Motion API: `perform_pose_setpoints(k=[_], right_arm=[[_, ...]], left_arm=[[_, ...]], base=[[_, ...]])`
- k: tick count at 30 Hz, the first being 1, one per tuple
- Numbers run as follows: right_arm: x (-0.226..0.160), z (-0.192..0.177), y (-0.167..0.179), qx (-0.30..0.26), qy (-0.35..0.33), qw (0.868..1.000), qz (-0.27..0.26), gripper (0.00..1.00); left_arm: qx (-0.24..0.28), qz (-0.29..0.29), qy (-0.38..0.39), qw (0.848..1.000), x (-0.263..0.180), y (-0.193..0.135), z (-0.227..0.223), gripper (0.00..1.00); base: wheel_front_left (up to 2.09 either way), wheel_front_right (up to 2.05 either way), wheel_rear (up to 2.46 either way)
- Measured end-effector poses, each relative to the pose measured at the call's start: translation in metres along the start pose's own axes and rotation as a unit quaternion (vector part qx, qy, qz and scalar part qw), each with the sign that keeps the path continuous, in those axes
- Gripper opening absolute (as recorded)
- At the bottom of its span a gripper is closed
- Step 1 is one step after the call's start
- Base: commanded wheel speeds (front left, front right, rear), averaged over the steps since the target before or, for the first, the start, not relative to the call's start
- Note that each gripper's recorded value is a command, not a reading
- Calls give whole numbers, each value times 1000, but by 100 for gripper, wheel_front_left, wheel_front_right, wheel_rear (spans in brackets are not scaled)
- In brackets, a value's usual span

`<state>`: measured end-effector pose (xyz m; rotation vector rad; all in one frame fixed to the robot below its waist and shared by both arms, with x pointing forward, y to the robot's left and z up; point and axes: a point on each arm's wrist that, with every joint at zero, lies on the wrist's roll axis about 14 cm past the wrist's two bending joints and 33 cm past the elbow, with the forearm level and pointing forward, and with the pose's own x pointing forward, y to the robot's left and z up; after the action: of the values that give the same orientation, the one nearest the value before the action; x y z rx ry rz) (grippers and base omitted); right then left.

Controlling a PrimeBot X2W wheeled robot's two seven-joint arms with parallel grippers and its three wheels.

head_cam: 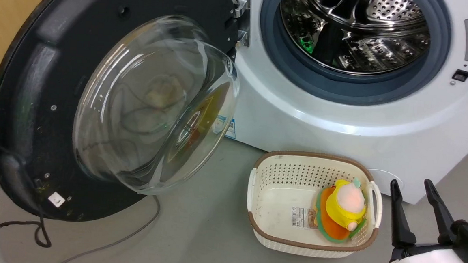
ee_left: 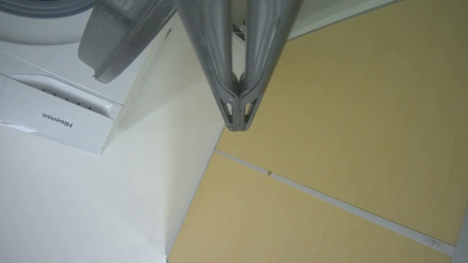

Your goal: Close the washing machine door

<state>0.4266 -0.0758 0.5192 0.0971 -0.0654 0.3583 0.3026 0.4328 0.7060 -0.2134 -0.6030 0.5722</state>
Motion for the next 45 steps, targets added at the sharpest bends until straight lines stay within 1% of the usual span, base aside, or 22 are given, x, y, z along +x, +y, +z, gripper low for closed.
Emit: perform_pose_setpoints(k=[3,5,8,12,16,21,25,27,28,31,36,43,45], right_arm=[[3,-1,3,6,-3,1000,4,100],[5,-1,4,10,-4,1000,6,100],[7,-1,6,12,-8,1000,10,100],[11,-2,8,15,-9,1000,13,100],[14,-4,10,19,-11,1000,15,100],[18,-5,13,21,-14,999,19,100],[22,-5,17,24,-18,999,26,100],[24,-4,20,25,-22,999,30,100],[28,-2,26,32,-30,998,37,100],[30,-1,28,34,-32,998,41,100],[33,0,31,40,-38,997,45,100],[35,4,31,45,-49,997,43,100],[34,7,29,46,-54,997,40,100]], left_arm=[[-11,34,19,999,-1,25,-5,0],[-37,63,49,996,-5,43,-16,0],[-83,102,96,987,-11,65,-34,0],[-137,136,142,971,-23,87,-51,0],[-171,150,180,957,-35,101,-67,0],[-212,148,230,938,-53,101,-87,0],[-239,133,265,925,-67,89,-99,0],[-265,120,275,916,-73,80,-102,0],[-286,94,317,899,-96,64,-111,0],[-305,71,337,888,-106,52,-112,0],[-332,28,380,863,-129,23,-119,0],[-366,-71,413,831,-151,-38,-107,0],[-374,-101,423,819,-158,-58,-105,0]], base=[[0,0,0],[0,0,0],[0,0,0],[0,0,0],[0,0,0],[0,0,0],[0,0,0],[0,0,0],[0,0,0],[0,0,0],[0,0,0],[0,0,0],[0,0,0]])
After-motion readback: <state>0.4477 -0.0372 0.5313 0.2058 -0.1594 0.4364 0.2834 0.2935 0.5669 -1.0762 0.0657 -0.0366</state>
